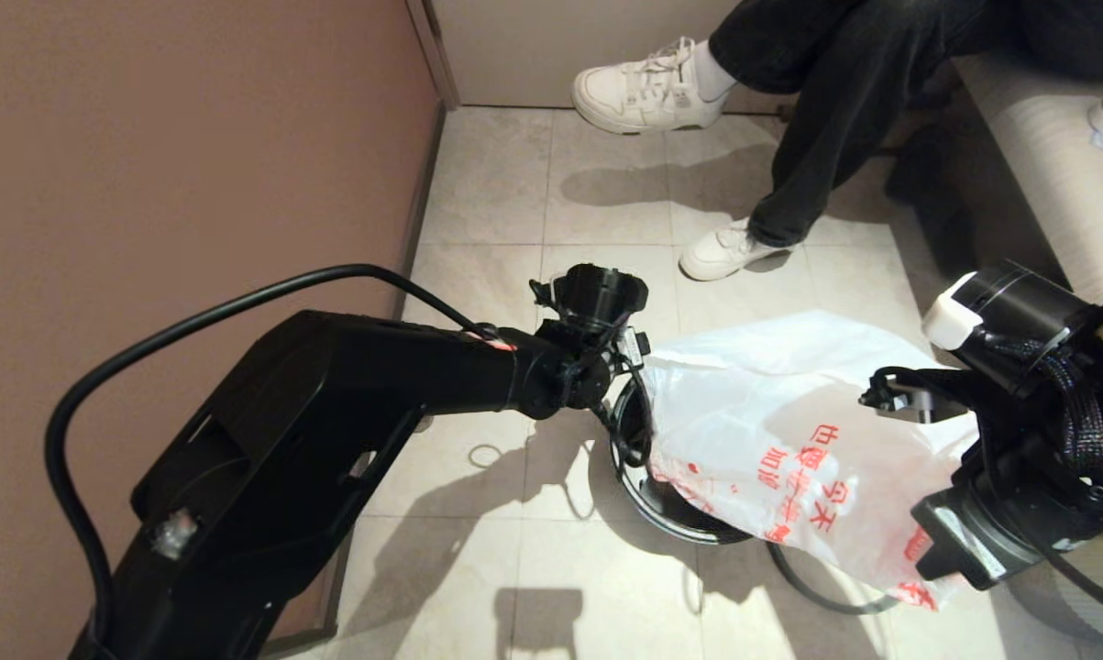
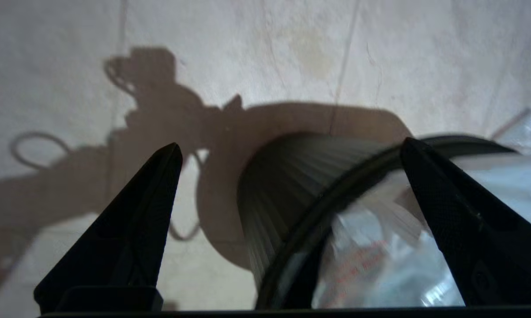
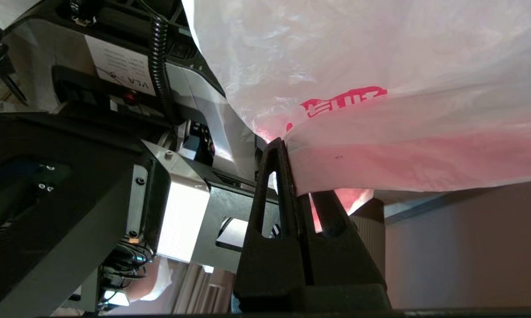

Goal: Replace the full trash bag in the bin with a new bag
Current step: Put the new garbage bag on the trash can

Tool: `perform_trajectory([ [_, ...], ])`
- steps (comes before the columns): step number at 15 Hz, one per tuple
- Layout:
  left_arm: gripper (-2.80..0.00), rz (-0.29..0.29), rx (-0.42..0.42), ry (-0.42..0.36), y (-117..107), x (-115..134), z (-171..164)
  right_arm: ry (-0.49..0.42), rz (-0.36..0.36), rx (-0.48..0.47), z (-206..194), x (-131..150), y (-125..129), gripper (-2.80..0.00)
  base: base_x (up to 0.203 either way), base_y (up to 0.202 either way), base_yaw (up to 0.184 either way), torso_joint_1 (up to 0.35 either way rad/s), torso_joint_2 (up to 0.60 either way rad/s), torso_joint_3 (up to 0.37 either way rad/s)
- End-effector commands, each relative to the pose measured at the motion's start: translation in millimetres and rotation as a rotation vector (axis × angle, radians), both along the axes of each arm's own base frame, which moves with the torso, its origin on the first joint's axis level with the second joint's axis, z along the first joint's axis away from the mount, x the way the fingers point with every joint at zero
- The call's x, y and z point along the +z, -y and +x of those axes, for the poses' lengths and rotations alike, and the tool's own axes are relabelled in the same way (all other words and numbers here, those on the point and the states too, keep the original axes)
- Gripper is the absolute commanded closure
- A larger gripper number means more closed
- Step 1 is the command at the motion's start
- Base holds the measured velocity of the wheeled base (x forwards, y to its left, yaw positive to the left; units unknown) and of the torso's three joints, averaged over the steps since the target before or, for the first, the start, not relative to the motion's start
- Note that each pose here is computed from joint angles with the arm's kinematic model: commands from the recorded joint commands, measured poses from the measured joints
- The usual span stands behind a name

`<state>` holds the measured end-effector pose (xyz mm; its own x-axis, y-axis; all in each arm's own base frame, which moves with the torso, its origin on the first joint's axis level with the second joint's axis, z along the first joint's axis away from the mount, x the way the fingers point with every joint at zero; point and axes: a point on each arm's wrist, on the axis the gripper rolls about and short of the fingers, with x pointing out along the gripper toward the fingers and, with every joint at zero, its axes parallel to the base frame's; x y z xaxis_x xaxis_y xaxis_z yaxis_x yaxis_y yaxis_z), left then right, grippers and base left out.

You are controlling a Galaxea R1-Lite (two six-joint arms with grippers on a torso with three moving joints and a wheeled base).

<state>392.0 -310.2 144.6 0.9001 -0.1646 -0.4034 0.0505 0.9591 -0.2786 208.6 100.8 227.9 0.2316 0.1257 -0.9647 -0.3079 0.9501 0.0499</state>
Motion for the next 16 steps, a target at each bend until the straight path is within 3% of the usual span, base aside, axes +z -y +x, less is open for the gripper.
perform_trajectory([
  [1,-2.8,-0.073,-0.048,-0.038,0,12,-7,-0.023,-0.008,0.002,3,-5,-2,0.0,0.0,0.0,0.0,0.0,0.0,0.0],
  [2,-2.8,-0.103,-0.055,-0.057,-2,17,-8,-0.028,-0.01,-0.001,2,-6,-1,0.0,0.0,0.0,0.0,0.0,0.0,0.0],
  [8,-2.8,-0.112,-0.027,-0.041,-1,31,-24,-0.036,-0.01,-0.01,-10,-12,7,0.0,0.0,0.0,0.0,0.0,0.0,0.0],
  [12,-2.8,-0.127,-0.109,-0.018,34,34,-45,-0.044,-0.012,-0.01,-13,-22,8,0.0,0.0,0.0,0.0,0.0,0.0,0.0],
  [14,-2.8,-0.141,-0.123,-0.011,40,34,-50,-0.044,-0.013,-0.012,-12,-22,9,0.0,0.0,0.0,0.0,0.0,0.0,0.0],
  [15,0.0,-0.139,-0.12,-0.013,40,33,-50,-0.046,-0.012,-0.013,-12,-22,9,0.0,0.0,0.0,0.0,0.0,0.0,0.0],
  [16,0.0,-0.135,-0.119,-0.013,40,32,-49,-0.05,-0.015,-0.015,-13,-23,9,0.0,0.0,0.0,0.0,0.0,0.0,0.0],
])
